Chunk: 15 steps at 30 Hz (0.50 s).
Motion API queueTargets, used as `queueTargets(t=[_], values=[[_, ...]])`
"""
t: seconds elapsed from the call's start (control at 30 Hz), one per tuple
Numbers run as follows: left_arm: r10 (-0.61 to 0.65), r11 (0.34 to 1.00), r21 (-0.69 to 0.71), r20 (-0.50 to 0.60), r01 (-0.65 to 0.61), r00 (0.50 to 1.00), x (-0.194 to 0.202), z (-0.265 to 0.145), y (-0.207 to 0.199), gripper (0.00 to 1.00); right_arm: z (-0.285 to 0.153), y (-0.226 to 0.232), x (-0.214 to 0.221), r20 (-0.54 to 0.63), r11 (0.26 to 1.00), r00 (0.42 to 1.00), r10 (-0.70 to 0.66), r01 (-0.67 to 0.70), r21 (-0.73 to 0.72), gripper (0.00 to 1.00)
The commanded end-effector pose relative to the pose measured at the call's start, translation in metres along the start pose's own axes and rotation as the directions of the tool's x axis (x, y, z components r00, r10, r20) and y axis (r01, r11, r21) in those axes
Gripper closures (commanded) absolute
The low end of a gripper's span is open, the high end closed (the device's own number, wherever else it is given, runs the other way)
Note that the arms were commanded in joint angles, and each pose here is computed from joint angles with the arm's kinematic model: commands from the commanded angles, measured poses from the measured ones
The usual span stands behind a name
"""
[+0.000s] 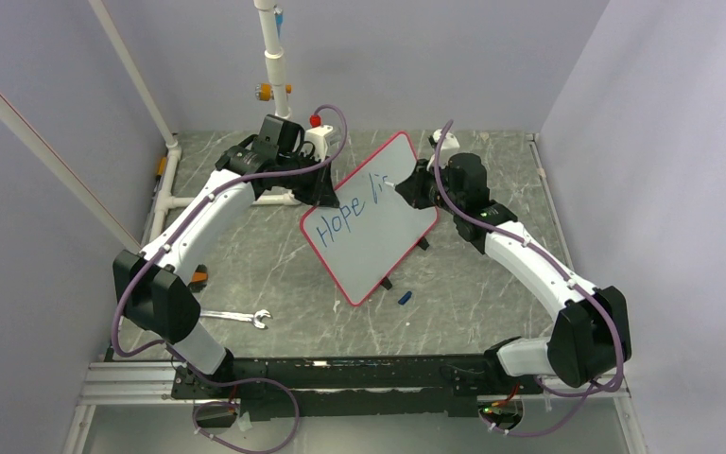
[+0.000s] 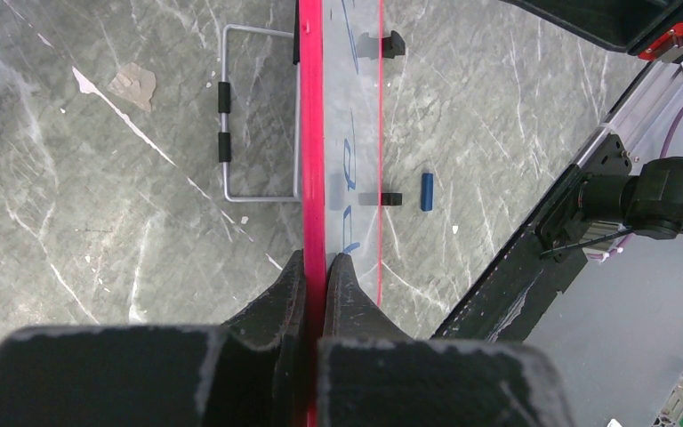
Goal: Write a sentence on the whiteboard
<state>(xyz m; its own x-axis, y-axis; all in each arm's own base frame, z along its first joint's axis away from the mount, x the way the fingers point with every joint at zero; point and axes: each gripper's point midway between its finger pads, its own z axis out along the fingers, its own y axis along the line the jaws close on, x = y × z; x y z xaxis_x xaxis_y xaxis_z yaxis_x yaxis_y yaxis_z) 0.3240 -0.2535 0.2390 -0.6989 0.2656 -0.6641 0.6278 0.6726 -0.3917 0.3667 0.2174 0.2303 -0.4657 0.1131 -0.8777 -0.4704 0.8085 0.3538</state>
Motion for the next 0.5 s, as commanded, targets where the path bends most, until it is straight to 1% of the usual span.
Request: queueTargets(t=[0.0,0.2,0.47], values=[[0.133,0.982,-0.135,-0.011,-0.133,0.991,-0.001,0.003,0.031,1.0,-0.003,-0.007,0.004,-0.008,0.999,1.0,0.011,-0.01,0.05,1.0],[0.132,0.982,-0.132,-0.011,-0.132,0.991,-0.001,0.003,0.03,1.0,0.0,-0.009,-0.006,0.009,0.998,1.0,0.007,-0.007,0.064,1.0],[0.132,0.982,-0.134,-0.012,-0.132,0.991,0.0,0.003,0.031,1.0,0.006,0.0,-0.031,0.052,0.999,0.999,0.009,-0.011,0.039,1.0]])
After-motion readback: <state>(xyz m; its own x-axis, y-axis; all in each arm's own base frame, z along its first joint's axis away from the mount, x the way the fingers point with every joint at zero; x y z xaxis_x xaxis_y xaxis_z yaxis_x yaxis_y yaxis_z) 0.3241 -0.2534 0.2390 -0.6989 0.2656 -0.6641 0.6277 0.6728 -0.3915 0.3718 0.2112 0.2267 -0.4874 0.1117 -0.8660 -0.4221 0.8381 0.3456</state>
